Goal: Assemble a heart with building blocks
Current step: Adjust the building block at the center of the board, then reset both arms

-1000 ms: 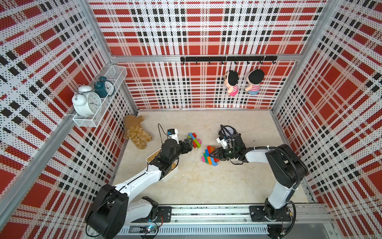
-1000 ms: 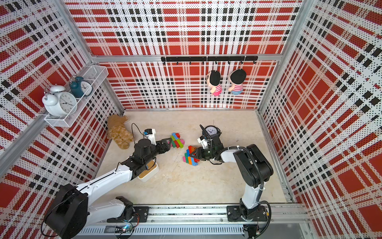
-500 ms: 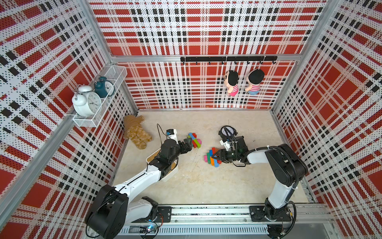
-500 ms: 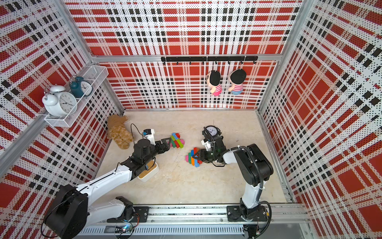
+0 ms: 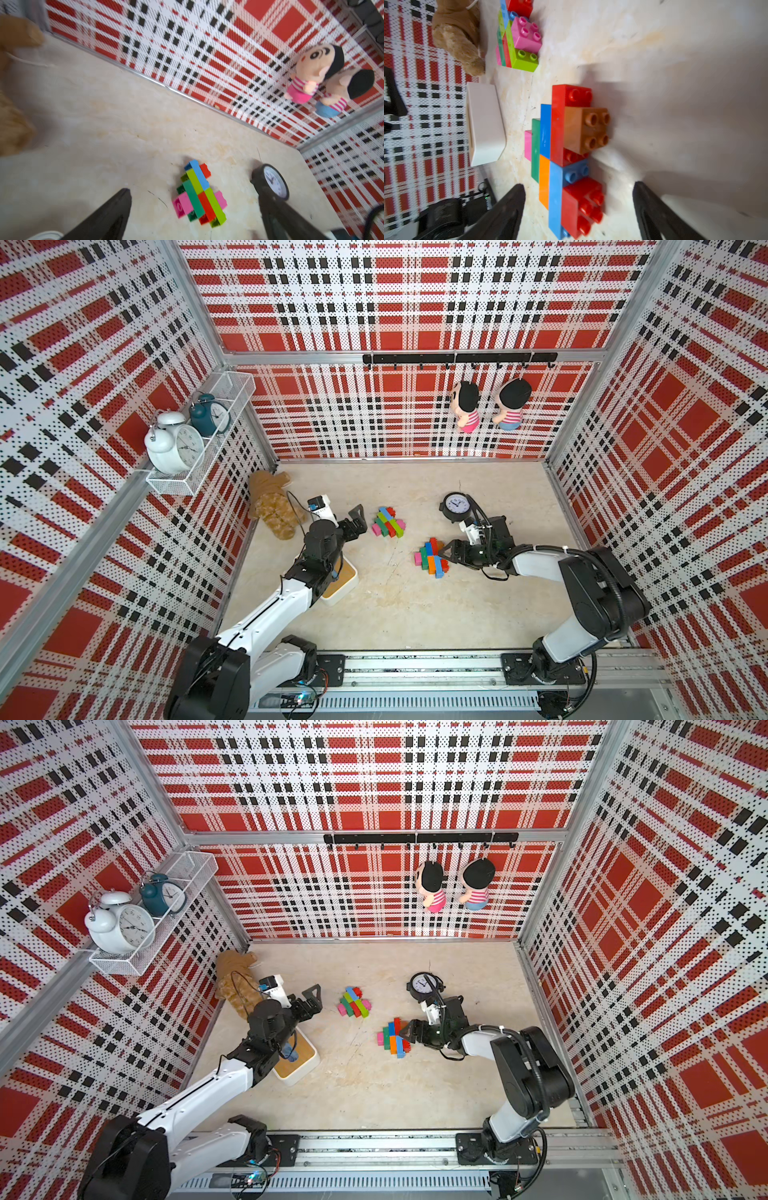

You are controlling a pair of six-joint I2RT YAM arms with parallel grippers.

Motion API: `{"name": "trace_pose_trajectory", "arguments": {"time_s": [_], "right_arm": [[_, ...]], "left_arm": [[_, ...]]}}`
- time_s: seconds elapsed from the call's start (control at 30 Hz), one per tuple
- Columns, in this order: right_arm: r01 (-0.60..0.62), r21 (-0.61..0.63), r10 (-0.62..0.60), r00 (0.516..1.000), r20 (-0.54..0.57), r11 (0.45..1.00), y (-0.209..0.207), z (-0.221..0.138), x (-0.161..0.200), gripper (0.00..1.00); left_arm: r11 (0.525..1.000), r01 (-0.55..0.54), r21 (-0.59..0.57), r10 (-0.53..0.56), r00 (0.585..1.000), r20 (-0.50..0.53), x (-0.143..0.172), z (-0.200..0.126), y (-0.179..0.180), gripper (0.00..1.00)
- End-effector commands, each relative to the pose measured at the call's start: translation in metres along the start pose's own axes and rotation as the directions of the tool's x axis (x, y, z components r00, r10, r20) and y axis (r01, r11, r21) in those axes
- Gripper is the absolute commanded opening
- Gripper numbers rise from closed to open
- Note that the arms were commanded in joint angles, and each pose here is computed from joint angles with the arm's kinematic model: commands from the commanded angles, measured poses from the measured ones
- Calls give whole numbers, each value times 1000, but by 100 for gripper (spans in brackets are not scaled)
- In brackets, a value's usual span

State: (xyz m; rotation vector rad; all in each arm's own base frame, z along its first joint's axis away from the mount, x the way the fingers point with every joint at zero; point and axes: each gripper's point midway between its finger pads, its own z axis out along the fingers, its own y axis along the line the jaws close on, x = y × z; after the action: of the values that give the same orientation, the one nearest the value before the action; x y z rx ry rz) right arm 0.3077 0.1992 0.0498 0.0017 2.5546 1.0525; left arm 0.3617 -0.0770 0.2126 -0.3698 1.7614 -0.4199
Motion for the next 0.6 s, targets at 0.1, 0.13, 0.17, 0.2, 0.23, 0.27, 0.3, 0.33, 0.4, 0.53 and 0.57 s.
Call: {"name": "trace_pose_trajectory", "arguments": {"time_s": [0.1, 0.13, 0.17, 0.2, 0.23, 0.27, 0.3, 0.33, 0.4, 0.53, 0.57], "right_arm": [[36, 417, -109, 982, 153, 908, -56, -72, -24, 92], [41, 473, -157, 965, 209, 880, -58, -88, -37, 93], [50, 524, -219, 939, 266, 850, -57, -105, -51, 94], [52, 569, -276, 908, 316, 821, -56, -121, -62, 96], [40, 616, -339, 862, 376, 786, -55, -139, -76, 99], [17, 653, -389, 814, 430, 757, -54, -157, -86, 100], [26, 687, -450, 774, 446, 726, -53, -170, -94, 100], [14, 730, -510, 724, 464, 683, -54, -184, -101, 100], [-7, 795, -608, 640, 469, 606, -57, -203, -111, 100], [9, 856, -729, 531, 433, 516, -74, -208, -116, 100], [17, 848, -731, 517, 446, 530, -77, -205, -117, 100]], "left_arm": [[980, -99, -172, 135, 968, 210, -47, -11, 48, 98], [969, -141, -203, 187, 956, 227, -49, -13, 52, 98], [957, -178, -229, 232, 942, 241, -48, -14, 56, 98], [949, -202, -242, 263, 931, 252, -49, -16, 58, 98], [938, -228, -262, 295, 922, 250, -47, -16, 62, 98], [928, -248, -279, 318, 916, 245, -43, -15, 67, 98], [919, -259, -298, 335, 911, 239, -39, -14, 72, 98], [911, -270, -313, 349, 907, 234, -35, -13, 77, 98], [899, -304, -316, 385, 891, 239, -28, -10, 80, 98], [883, -356, -308, 432, 872, 230, -21, 0, 79, 98], [868, -379, -321, 454, 868, 201, -17, 3, 81, 98]]}}
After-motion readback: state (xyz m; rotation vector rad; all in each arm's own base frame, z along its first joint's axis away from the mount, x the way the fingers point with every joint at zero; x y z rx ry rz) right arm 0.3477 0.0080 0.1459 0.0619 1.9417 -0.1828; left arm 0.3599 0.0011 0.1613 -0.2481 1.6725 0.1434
